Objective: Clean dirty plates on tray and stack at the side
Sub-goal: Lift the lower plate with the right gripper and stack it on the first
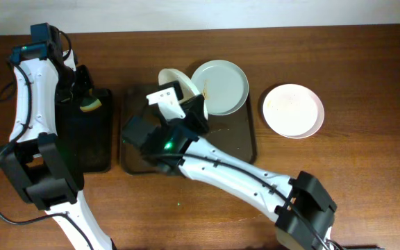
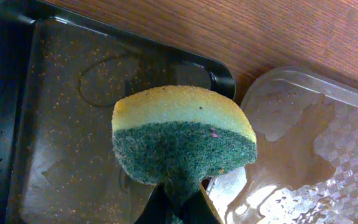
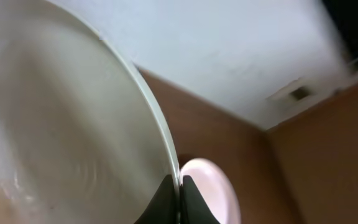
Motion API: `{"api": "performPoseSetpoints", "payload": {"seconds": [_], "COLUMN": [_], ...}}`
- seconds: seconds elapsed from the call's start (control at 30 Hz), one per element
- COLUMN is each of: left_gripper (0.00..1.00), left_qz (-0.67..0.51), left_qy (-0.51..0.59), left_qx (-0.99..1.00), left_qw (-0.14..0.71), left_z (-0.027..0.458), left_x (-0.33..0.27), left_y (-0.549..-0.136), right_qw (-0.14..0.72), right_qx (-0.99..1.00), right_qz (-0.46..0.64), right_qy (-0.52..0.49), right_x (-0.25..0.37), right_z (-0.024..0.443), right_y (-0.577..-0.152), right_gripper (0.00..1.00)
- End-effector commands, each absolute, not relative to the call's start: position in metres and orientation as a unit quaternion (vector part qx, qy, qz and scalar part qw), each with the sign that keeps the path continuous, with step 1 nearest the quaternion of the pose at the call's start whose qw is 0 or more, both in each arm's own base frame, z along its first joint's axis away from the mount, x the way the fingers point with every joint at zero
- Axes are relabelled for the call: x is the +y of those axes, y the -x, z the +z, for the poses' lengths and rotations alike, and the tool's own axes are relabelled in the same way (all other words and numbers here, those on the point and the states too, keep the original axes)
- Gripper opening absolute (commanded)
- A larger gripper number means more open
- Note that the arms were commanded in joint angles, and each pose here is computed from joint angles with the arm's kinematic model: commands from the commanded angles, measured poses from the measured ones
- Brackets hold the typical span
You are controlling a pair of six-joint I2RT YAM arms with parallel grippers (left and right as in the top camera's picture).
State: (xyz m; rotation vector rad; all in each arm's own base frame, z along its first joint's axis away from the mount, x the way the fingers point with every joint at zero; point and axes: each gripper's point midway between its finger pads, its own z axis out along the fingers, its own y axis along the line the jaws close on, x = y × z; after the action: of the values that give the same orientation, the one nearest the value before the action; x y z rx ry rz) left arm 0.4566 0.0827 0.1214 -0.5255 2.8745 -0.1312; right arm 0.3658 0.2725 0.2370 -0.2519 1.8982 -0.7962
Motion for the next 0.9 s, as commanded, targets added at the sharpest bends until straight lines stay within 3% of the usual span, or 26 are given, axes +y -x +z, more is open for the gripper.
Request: {"api": "performPoseSetpoints", "payload": {"seconds": [0.0,0.23,0.37,0.5,0.6,0.73,0.87], "left_gripper": [0.00,0.01,0.01,0.01,0.00,0.01,0.01], "left_qz": [-0.038,-0.038,-0.034,-0.034,-0.029,-0.021,-0.021], "left_qy": [0.170,0.170,0.170,0.170,0.170,0.171,0.171], "left_qx": [0.978,0.978,0.978,0.978,0.978,0.978,0.978], "left_qw": [0.117,0.117,0.117,0.117,0.117,0.118,0.118], "left_z": [0.126,0.126,0.126,0.126,0.126,0.126,0.126], "left_x": [0.084,0.084,0.085,0.085,0.087,0.090,0.090], "left_y": [-0.459,-0.459,-0.459,-0.459,-0.459,-0.459,-0.459], "right_qw": [0.566,0.586,0.509,0.419,0.352,0.269,0.182], "right_qx": [0.732,0.716,0.820,0.902,0.936,0.951,0.932], "right_qz": [-0.372,-0.375,-0.250,-0.093,-0.002,0.033,-0.013], "right_qy": [0.074,0.057,0.079,0.045,-0.021,-0.147,-0.315], "right_x": [0.274,0.275,0.284,0.264,0.206,0.091,-0.060], "right_z": [0.275,0.283,0.239,0.229,0.233,0.213,0.159], "right_y": [-0.353,-0.348,-0.362,-0.381,-0.407,-0.431,-0.407], "right_gripper": [0.04,0.04,0.04,0.04,0.04,0.04,0.04]}}
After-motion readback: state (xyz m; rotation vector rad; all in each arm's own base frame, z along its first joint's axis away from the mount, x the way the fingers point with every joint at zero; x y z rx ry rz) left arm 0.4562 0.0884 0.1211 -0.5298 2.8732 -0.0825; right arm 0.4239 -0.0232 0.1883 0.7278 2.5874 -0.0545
